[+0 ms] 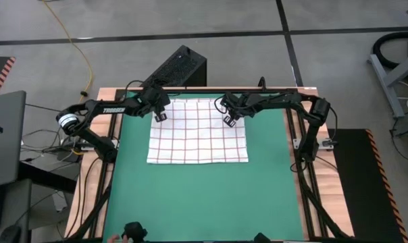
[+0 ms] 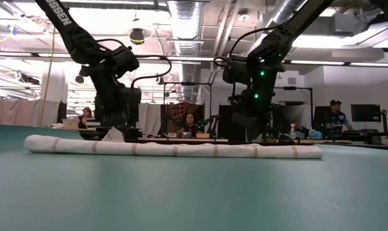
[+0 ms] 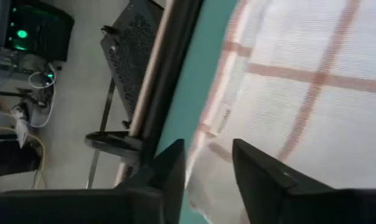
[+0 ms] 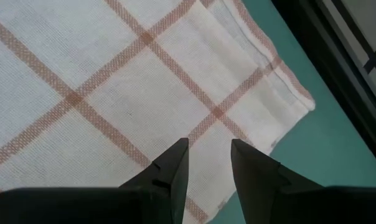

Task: Roll towel into tight, uniform cylinder
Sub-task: Fold the white towel

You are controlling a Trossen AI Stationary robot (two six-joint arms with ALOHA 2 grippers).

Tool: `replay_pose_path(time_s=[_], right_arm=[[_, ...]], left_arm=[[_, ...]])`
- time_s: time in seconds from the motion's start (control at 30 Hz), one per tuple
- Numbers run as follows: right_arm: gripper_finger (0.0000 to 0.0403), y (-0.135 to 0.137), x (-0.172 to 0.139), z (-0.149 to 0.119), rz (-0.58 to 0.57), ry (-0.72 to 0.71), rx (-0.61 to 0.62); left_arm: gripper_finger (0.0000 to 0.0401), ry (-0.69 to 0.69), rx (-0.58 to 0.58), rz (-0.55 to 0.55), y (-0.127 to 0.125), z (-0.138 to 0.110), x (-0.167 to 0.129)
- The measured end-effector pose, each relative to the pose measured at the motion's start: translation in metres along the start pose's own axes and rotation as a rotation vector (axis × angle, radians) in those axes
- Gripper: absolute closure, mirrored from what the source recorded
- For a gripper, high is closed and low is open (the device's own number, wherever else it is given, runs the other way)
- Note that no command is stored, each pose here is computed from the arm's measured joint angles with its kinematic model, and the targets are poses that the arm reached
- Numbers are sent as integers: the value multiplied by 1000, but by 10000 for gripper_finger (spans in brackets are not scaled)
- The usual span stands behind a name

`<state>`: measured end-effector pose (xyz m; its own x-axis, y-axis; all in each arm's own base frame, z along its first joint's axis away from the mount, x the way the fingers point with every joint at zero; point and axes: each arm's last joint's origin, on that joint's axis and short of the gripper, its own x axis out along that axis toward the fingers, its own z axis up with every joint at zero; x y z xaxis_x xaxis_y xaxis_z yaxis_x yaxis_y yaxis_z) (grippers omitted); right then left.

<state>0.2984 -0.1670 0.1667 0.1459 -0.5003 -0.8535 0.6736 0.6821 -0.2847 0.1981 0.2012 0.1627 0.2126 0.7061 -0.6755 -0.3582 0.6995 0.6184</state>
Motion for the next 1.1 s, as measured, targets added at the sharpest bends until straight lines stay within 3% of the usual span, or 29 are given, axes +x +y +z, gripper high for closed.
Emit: replay_pose_path(time_s=[0.17, 0.3, 0.4, 0.57, 0.67, 0.77, 0.87, 1.1], right_arm=[[262, 0, 0, 2, 2, -15, -23], [262, 1, 0, 5, 6, -46, -35], [262, 2, 0, 9, 66, -85, -29], [262, 1, -1, 23, 175, -210, -55], [262, -11, 3, 30, 225, -261, 16], [262, -23, 7, 33, 256, -271, 86], [262, -27, 9, 31, 250, -247, 95], [262, -29, 10, 28, 248, -211, 90]], left_arm=[[225, 67, -12, 155, 17, 7, -2], [217, 52, -54, 237, 34, 18, -15], [219, -100, -162, 126, 44, 24, -40], [235, -371, -407, -334, 55, 14, -79], [248, -404, -476, -449, 53, 14, -87], [268, -394, -435, -487, 37, 18, -79], [290, -349, -389, -447, 16, 11, -58], [340, -310, -493, -306, 6, -11, -24]])
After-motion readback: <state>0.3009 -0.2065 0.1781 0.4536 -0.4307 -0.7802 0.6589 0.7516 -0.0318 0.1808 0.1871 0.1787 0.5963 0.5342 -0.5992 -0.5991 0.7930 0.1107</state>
